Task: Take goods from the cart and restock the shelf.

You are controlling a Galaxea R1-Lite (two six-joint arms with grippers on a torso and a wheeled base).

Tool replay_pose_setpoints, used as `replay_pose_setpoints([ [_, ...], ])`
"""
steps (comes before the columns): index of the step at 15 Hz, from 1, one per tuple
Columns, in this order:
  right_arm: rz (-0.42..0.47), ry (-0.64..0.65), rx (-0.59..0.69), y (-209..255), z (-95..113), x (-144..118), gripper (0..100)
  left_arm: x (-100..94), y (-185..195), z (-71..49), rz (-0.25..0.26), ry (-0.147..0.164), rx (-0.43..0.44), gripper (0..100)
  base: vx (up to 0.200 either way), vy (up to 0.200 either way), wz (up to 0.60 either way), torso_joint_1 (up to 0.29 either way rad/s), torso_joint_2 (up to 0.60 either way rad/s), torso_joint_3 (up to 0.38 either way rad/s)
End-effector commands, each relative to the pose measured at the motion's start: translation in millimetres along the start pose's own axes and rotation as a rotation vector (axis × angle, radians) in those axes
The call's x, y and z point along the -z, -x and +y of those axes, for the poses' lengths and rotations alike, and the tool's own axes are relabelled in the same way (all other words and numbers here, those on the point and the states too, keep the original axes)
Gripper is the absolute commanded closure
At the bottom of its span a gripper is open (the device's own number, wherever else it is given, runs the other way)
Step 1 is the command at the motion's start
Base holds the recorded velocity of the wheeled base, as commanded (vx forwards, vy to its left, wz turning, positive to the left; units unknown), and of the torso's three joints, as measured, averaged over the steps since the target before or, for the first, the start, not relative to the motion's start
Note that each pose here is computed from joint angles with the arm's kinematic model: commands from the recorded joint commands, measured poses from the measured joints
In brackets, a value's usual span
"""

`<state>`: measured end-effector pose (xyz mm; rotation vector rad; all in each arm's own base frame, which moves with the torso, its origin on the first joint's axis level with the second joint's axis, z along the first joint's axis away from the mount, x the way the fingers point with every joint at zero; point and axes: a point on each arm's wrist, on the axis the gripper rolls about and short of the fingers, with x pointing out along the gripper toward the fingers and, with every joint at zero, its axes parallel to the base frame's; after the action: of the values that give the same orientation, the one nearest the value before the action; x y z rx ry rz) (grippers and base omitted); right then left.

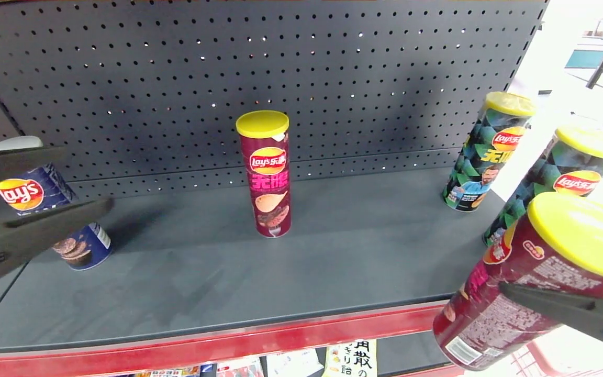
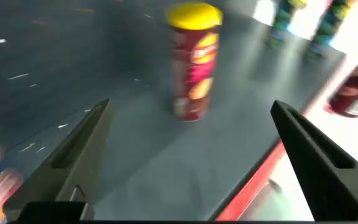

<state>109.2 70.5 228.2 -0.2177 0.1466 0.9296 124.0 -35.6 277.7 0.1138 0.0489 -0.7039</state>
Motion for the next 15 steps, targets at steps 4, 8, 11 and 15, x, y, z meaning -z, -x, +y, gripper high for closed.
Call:
replay_pose_setpoints([
  [4,-0.003,0.001,-0.006,-2.5,-0.9,-2.8,100,25.4,-104.7,25.2,0.185,-0.002,0.205,0,0.000,0.000,0.00,0.000,0.00,0.000],
  [8,-0.008,0.004,-0.044,-5.3,1.3,-4.8,100,24.5,-140.3,38.0,0.195,-0.022,0.223,0,0.000,0.000,0.00,0.000,0.00,0.000],
  [11,0.002,-0.001,-0.048,-8.0,0.7,-3.8,100,28.3,-154.6,43.1,0.205,-0.015,0.243,0,0.000,0.000,0.00,0.000,0.00,0.000],
  [15,0.005,-0.004,-0.047,-8.3,0.4,-3.2,100,36.7,-183.5,53.6,0.171,-0.041,0.264,0,0.000,0.000,0.00,0.000,0.00,0.000],
])
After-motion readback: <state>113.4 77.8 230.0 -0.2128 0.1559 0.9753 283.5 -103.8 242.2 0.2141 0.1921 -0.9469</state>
